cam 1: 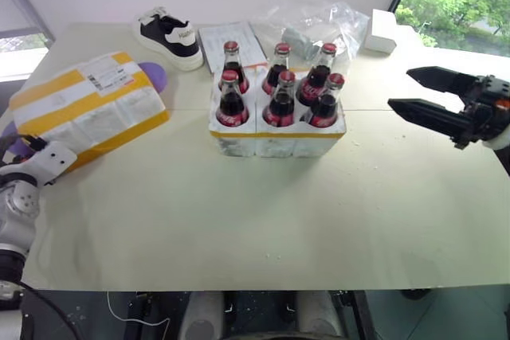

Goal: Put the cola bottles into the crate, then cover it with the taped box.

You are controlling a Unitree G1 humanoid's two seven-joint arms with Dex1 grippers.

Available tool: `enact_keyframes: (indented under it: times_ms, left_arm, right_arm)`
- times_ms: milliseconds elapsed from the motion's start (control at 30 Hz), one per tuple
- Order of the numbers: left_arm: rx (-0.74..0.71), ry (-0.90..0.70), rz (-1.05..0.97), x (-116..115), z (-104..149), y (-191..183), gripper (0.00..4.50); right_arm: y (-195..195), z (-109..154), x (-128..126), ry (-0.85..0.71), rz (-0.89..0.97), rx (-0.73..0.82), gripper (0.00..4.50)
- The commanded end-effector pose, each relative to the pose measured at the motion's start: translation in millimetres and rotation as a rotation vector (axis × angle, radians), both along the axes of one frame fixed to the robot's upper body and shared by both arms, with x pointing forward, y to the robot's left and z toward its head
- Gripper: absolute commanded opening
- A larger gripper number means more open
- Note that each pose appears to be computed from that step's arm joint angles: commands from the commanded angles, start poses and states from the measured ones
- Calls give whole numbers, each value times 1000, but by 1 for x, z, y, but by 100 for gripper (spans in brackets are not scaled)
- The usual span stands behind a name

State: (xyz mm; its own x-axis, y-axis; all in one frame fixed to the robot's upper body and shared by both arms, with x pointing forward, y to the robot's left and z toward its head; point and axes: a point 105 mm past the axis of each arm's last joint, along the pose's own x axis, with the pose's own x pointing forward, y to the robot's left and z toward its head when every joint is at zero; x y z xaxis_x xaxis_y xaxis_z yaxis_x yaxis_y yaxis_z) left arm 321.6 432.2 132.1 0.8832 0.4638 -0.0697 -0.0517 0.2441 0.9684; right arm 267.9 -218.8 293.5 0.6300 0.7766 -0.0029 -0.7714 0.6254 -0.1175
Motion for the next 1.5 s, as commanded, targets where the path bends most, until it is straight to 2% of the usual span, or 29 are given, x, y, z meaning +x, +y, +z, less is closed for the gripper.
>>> enact_keyframes:
  times_ms: [33,100,200,367,500,667,1000,1100,1233,1333,1433,1500]
  left_arm:
    - [40,-16,-4,5,11,4,447]
    - [41,-15,-6,6,12,5,447]
    - [42,-21,-11,8,15,7,356]
    - [46,-29,-5,8,18,9,106]
    - [46,-37,-5,7,22,10,106]
    - [67,-96,-39,9,49,8,106]
    - [118,-357,-259,21,176,-39,106]
    - [111,-423,-366,29,215,-72,106]
    - [83,-456,-537,40,244,-126,106]
    - [84,-449,-660,47,251,-168,106]
    - [85,-404,-793,51,245,-215,106]
    - [101,-376,-843,51,241,-234,106]
  right_arm:
    - [3,14,-10,-71,16,-17,450]
    - [3,14,-11,-71,16,-15,450]
    - [3,13,-11,-67,14,-7,450]
    - [3,13,-10,-67,9,-7,450]
    - [4,12,-11,-61,15,-20,450]
    - [3,11,-12,-55,25,-39,450]
    - [0,6,-17,-22,52,-109,450]
    - [2,6,-19,-26,60,-115,450]
    - [5,4,-21,-21,71,-115,450]
    - [7,1,-22,-9,71,-109,450]
    - [7,-1,-25,14,70,-86,450]
    - [8,-1,-26,-5,55,-101,450]
